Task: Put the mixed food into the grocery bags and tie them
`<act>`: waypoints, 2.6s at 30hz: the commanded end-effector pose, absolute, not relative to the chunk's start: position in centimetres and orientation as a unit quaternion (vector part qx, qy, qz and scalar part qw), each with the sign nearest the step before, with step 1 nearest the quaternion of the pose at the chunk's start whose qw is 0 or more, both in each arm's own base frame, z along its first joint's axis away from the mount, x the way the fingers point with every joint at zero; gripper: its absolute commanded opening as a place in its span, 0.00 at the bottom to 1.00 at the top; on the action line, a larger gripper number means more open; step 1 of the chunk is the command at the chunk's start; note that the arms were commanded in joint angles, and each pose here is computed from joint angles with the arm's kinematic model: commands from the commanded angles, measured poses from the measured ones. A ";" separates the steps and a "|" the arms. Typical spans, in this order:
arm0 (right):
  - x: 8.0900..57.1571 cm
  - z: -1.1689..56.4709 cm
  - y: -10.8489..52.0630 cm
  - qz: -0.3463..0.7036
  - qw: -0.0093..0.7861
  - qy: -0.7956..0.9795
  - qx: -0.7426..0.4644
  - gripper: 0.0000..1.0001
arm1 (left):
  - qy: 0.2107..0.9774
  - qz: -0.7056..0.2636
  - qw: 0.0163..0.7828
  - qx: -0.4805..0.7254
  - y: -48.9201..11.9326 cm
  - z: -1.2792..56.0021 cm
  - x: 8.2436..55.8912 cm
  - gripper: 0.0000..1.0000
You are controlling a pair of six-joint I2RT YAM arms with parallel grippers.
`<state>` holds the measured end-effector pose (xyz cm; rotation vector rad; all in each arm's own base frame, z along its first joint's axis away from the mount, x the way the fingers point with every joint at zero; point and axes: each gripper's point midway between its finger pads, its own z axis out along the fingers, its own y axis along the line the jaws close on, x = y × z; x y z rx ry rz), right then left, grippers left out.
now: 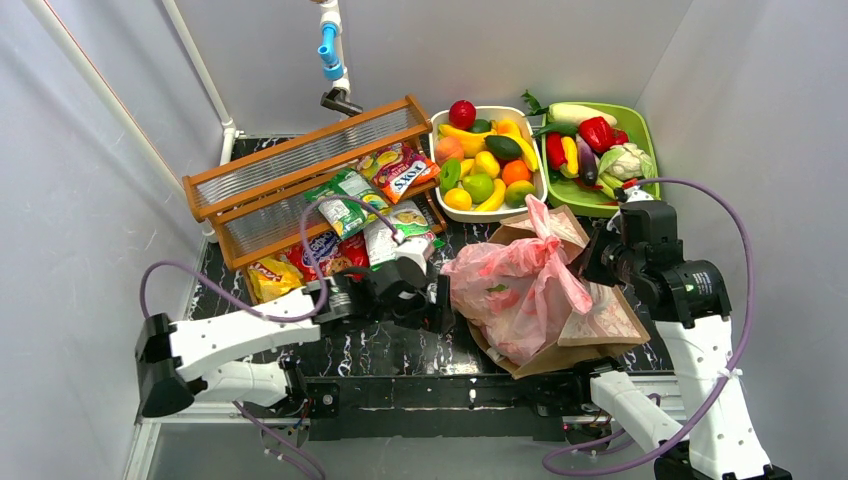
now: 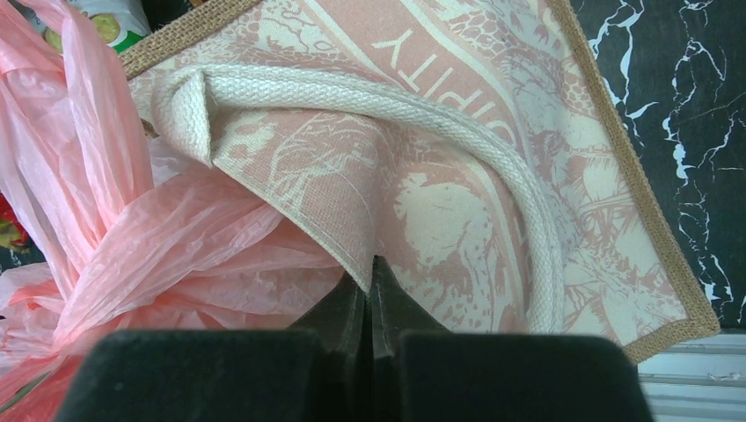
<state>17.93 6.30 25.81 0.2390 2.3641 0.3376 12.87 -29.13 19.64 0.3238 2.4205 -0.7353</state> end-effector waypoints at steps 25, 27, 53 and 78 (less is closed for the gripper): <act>22.7 29.2 3.8 0.128 0.395 0.884 0.214 0.01 | 0.883 -0.384 0.236 0.128 -36.3 10.5 13.7 0.71; 22.8 28.9 3.7 0.129 0.392 0.884 0.218 0.01 | 0.887 -0.384 0.226 0.118 -36.3 9.8 14.1 0.71; 23.4 28.8 4.4 0.162 0.373 0.885 0.228 0.01 | 0.877 -0.457 0.122 0.087 -43.1 4.4 16.7 0.46; 21.7 29.0 6.7 0.226 0.367 0.882 0.189 0.01 | 0.874 -0.396 0.259 0.112 -38.9 20.5 18.5 0.00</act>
